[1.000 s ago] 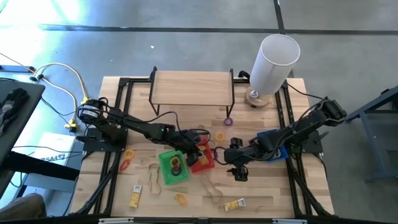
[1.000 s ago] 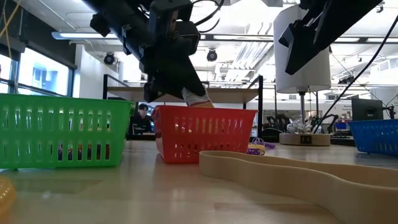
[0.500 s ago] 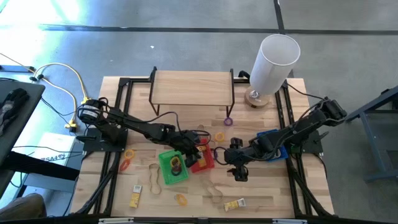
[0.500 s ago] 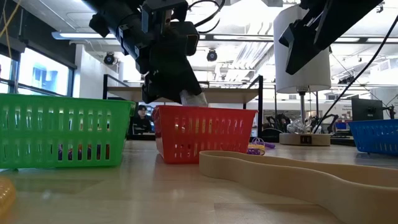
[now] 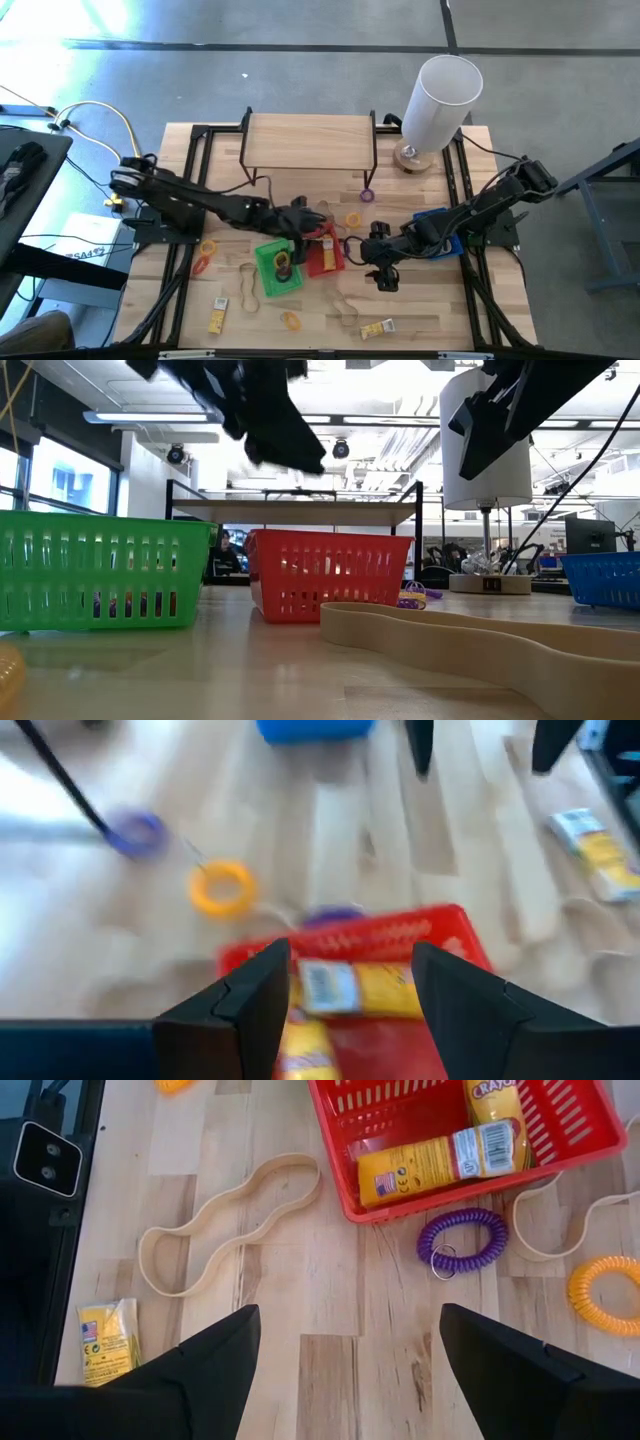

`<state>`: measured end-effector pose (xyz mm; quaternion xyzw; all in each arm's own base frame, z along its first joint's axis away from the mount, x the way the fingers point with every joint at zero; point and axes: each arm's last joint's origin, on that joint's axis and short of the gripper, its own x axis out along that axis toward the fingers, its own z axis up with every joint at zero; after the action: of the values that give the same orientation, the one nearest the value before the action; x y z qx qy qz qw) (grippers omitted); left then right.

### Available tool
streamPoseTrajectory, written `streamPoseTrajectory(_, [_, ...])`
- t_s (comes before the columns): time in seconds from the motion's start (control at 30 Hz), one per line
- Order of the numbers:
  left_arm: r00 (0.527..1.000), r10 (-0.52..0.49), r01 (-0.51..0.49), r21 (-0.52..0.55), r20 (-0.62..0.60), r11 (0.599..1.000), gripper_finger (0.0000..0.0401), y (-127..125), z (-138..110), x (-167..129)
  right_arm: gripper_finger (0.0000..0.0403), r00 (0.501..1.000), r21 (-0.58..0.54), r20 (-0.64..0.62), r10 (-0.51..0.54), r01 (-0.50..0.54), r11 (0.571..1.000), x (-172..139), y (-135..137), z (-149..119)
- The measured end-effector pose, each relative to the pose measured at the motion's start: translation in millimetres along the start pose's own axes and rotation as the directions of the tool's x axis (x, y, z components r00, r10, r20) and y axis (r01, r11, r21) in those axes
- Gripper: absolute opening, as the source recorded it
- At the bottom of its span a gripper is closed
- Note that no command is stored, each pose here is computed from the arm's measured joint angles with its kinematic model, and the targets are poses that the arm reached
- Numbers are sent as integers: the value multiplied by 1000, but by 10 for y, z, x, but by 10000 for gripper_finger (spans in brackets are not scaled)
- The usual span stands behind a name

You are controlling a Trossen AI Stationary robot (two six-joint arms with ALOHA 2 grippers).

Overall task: Pick & Place Office Desk Supplies
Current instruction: Put the yellow spring keychain into the green bin

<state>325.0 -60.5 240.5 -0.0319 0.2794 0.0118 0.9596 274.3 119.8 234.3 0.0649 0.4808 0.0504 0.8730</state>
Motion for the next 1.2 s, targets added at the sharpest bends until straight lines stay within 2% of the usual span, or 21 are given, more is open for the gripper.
streamPoseTrajectory(0.13, [990,119,-127,116,74,985,203,-131,59,-172,298,999,-72,-14,-38,37,997,43,-13,-15])
streamPoseTrajectory(0.23, [985,136,-150,145,103,978,203,-222,72,-252,298,989,-180,-55,-138,126,976,135,-67,-101])
streamPoseTrajectory(0.3, [986,133,-145,132,99,981,203,-256,61,-267,298,982,-205,-61,-178,162,965,235,-116,-200])
streamPoseTrajectory(0.47, [988,150,-153,76,46,985,203,-239,6,-264,298,977,-185,-21,-212,205,961,432,-249,-367])
streamPoseTrajectory(0.6, [986,161,-162,45,34,986,203,-211,-1,-258,298,945,-149,37,-324,326,933,465,-369,-378])
streamPoseTrajectory(0.73, [987,160,-161,43,34,986,203,-212,-1,-258,298,946,-92,88,-312,319,943,498,-428,-346])
streamPoseTrajectory(0.87, [987,157,-158,46,34,986,203,-224,-3,-261,298,902,-114,132,-411,425,898,524,-531,-298])
streamPoseTrajectory(0.93, [987,156,-158,46,36,986,203,-224,-1,-261,298,891,-101,129,-434,448,888,558,-601,-277])
streamPoseTrajectory(1.0, [987,156,-158,44,36,987,203,-224,-2,-262,297,902,-97,86,-424,431,897,645,-679,-287])
streamPoseTrajectory(1.07, [987,156,-158,45,34,986,203,-224,-4,-260,293,905,-111,33,-423,424,899,739,-754,-332])
streamPoseTrajectory(1.2, [987,156,-157,49,23,986,203,-224,-19,-252,279,896,-142,18,-444,442,886,895,-874,-327])
